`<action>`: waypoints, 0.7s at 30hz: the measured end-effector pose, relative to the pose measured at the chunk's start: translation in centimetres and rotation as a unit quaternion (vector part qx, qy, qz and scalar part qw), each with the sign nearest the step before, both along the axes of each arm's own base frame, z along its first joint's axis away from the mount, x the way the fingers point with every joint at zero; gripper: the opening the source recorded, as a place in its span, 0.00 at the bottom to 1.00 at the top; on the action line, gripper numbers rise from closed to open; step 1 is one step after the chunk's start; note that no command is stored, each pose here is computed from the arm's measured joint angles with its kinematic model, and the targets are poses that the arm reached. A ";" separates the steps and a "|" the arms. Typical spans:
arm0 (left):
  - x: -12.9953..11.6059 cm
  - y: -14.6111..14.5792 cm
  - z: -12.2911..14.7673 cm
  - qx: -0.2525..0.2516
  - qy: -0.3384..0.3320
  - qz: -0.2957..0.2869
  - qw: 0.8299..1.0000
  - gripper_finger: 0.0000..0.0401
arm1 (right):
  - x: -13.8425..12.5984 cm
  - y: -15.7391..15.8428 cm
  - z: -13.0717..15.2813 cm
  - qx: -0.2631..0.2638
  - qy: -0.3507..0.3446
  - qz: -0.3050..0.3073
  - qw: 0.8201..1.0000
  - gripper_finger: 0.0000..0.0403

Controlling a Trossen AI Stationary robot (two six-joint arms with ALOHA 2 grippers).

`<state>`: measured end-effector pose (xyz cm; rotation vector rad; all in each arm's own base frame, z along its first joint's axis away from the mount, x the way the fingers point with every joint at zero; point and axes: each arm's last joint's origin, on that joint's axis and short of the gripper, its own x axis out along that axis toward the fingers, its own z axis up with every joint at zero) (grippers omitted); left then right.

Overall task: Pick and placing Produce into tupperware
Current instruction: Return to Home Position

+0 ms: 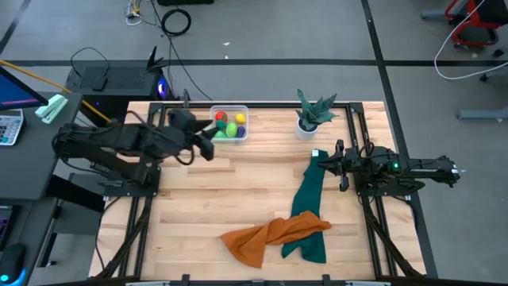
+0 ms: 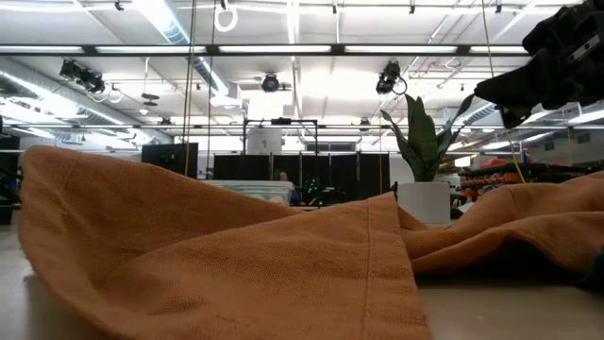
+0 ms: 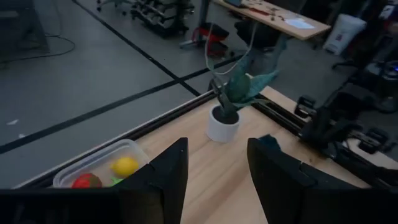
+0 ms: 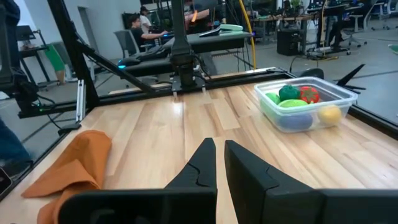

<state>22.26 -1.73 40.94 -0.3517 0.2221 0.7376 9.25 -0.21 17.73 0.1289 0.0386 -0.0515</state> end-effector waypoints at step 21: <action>-8.7 0.1 0.2 0.055 -0.022 0.015 0.998 0.43 | 0.0 0.0 0.0 -0.001 0.000 0.001 1.000 0.00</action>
